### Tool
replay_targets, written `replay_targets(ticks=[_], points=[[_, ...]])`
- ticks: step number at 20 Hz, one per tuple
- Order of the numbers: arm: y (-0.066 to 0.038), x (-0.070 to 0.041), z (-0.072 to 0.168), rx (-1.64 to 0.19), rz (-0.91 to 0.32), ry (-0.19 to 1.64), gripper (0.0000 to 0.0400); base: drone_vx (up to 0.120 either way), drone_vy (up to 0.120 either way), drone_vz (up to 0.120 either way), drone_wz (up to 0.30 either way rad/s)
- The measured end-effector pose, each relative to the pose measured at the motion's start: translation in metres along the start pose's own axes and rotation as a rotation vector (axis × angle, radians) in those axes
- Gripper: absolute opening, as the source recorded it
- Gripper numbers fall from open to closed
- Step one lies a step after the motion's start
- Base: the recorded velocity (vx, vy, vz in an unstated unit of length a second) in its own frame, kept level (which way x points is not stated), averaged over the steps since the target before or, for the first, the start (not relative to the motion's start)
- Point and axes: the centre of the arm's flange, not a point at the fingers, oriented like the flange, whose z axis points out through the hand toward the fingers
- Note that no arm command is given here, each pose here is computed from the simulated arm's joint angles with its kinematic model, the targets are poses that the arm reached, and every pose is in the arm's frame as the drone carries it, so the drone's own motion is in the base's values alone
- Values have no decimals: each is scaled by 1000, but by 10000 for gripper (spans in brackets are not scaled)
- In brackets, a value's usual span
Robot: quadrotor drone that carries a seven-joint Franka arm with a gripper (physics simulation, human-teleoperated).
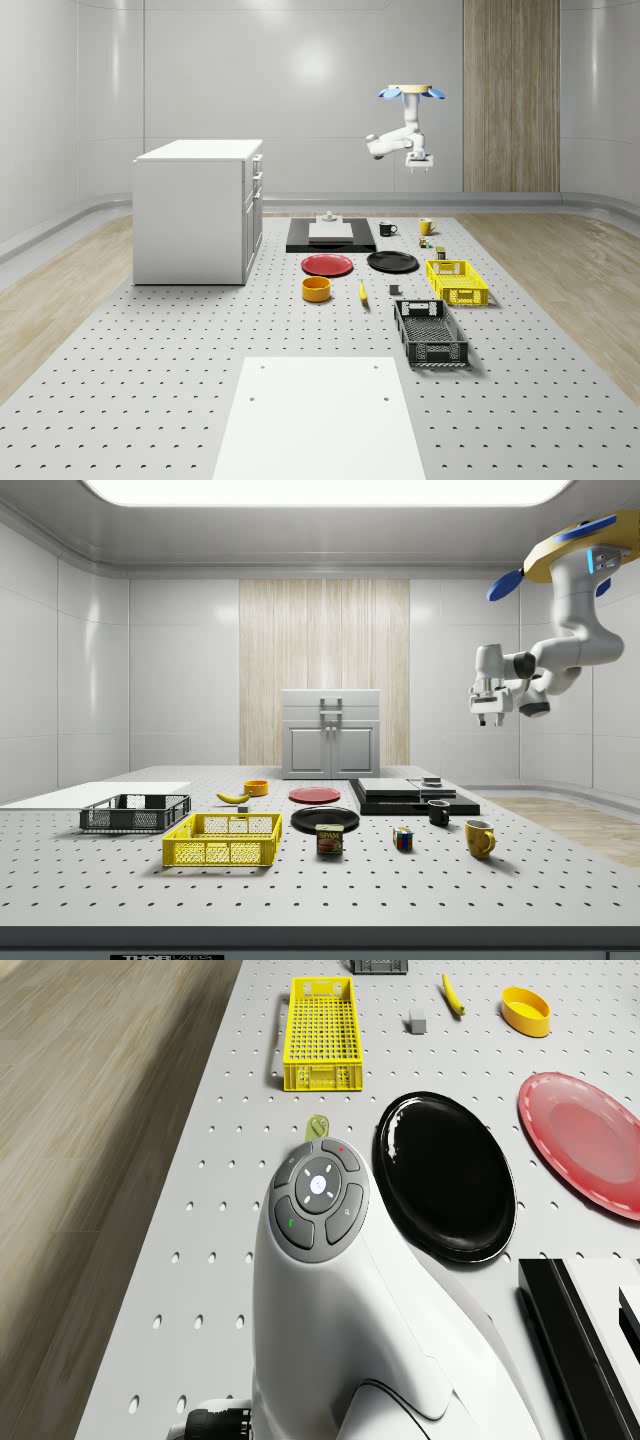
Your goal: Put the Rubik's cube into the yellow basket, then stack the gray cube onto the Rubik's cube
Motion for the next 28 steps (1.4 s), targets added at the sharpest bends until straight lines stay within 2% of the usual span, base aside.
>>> replay_targets(ticks=[18, 23, 28], points=[[0, 0, 0, 0, 0, 0, 400, 120, 0, -120, 0], [0, 0, 0, 0, 0, 0, 400, 120, -96, -120, 0], [0, 0, 0, 0, 0, 0, 400, 120, 0, -120, 0]])
